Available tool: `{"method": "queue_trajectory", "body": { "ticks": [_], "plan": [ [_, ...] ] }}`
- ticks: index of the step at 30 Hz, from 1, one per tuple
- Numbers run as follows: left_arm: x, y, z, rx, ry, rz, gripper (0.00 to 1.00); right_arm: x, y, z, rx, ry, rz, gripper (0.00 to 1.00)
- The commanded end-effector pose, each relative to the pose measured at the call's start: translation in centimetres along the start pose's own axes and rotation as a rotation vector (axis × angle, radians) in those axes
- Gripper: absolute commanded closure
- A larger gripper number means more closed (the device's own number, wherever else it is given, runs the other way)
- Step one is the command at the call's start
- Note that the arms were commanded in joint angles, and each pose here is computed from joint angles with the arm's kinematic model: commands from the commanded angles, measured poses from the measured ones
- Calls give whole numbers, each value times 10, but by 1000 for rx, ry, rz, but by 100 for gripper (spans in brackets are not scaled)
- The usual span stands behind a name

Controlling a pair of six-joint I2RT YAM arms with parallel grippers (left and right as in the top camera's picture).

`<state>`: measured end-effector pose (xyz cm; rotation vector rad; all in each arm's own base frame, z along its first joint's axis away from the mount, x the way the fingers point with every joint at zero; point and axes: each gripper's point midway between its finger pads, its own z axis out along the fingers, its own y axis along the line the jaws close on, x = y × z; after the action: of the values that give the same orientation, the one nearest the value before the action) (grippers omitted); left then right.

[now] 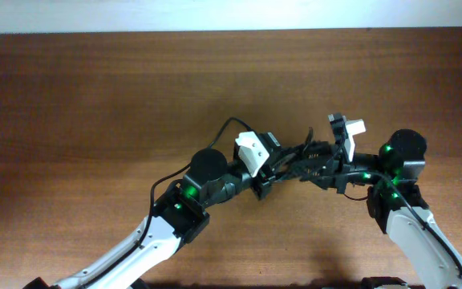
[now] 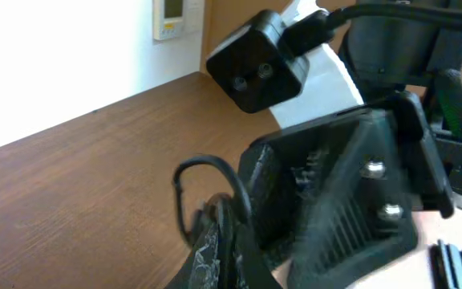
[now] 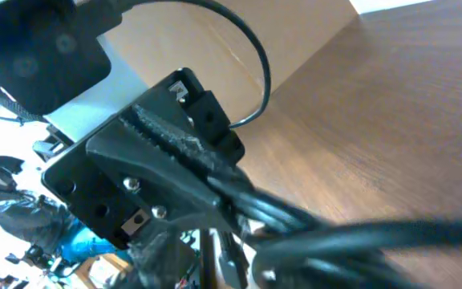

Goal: Untangle cables

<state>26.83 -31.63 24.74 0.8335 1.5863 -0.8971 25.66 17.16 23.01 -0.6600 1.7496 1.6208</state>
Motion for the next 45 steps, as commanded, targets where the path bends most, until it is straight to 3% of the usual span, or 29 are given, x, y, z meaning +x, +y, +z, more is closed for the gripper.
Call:
{"method": "queue_trajectory", "body": {
  "ticks": [1,2,6,9,12,18,25,32,36,39,41,45],
  "plan": [
    [0,-22,4,96,6,-8,100,-2,6,4,-20,11,-43,90],
    [0,-21,4,92,5,-8,100,-1,7,4,-30,18,-42,96],
    [9,-4,4,1,40,-24,100,4,14,3,-72,45,-42,96],
    [42,4,0,-44,171,-73,100,4,15,2,-71,47,11,96],
    [73,17,-9,-127,296,-110,100,3,13,1,-63,46,127,96],
    [81,17,-12,-130,330,-121,100,-1,9,-5,-40,30,336,96],
    [22,25,0,-156,86,-60,100,1,12,-4,-49,47,501,96],
    [41,54,-9,-324,159,-72,100,-21,26,-7,-50,18,531,96],
    [47,68,-20,-372,173,-170,100,-30,24,-23,-24,-19,507,96],
    [24,82,-35,-411,81,-290,100,-34,20,-33,-3,-46,506,96],
    [-3,70,-41,-329,7,-278,100,-34,19,-33,-3,-46,506,91],
    [-51,63,-68,-321,-140,-230,100,-33,20,-33,-4,-44,507,85]
  ]
}}
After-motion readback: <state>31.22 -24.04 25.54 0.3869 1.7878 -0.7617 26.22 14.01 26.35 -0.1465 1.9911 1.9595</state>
